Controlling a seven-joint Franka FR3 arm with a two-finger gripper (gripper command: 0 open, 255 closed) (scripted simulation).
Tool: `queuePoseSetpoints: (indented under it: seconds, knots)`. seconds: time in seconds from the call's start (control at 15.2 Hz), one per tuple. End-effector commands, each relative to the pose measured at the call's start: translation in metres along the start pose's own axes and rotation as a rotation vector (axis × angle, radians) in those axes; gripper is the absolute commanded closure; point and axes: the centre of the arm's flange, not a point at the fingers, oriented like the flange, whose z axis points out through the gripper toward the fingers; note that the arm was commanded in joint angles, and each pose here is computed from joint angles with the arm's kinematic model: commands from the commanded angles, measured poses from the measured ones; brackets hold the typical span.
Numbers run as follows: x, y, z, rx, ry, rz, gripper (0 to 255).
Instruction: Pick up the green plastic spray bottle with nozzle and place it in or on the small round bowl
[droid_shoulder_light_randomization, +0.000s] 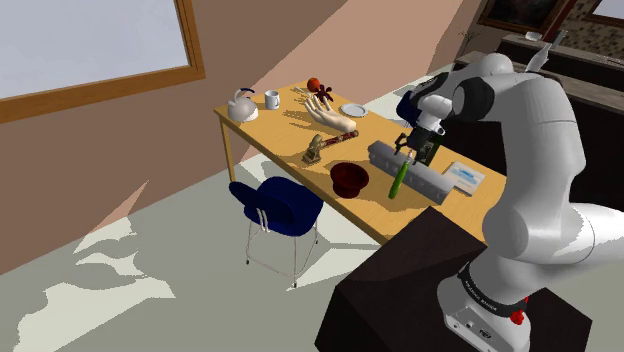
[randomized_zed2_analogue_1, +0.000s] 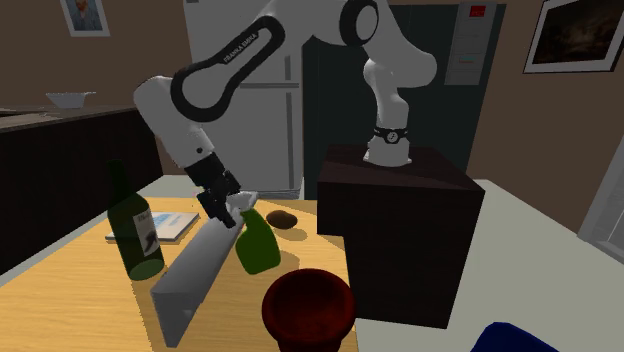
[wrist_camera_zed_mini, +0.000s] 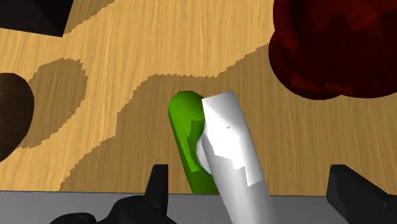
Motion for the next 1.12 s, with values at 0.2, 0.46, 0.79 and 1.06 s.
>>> queuePoseSetpoints:
  seconds: [0.2,0.46,0.79,1.06]
  knots:
    - [0.012,0.013,0.055,-0.021,-0.036,0.033,0]
    - [0.011,0.014,0.074,-0.021,-0.036,0.033,0]
    - [0.011,0.014,0.074,-0.021,-0.036,0.033,0]
    - [0.011,0.014,0.074,-0.021,-0.036,0.033,255]
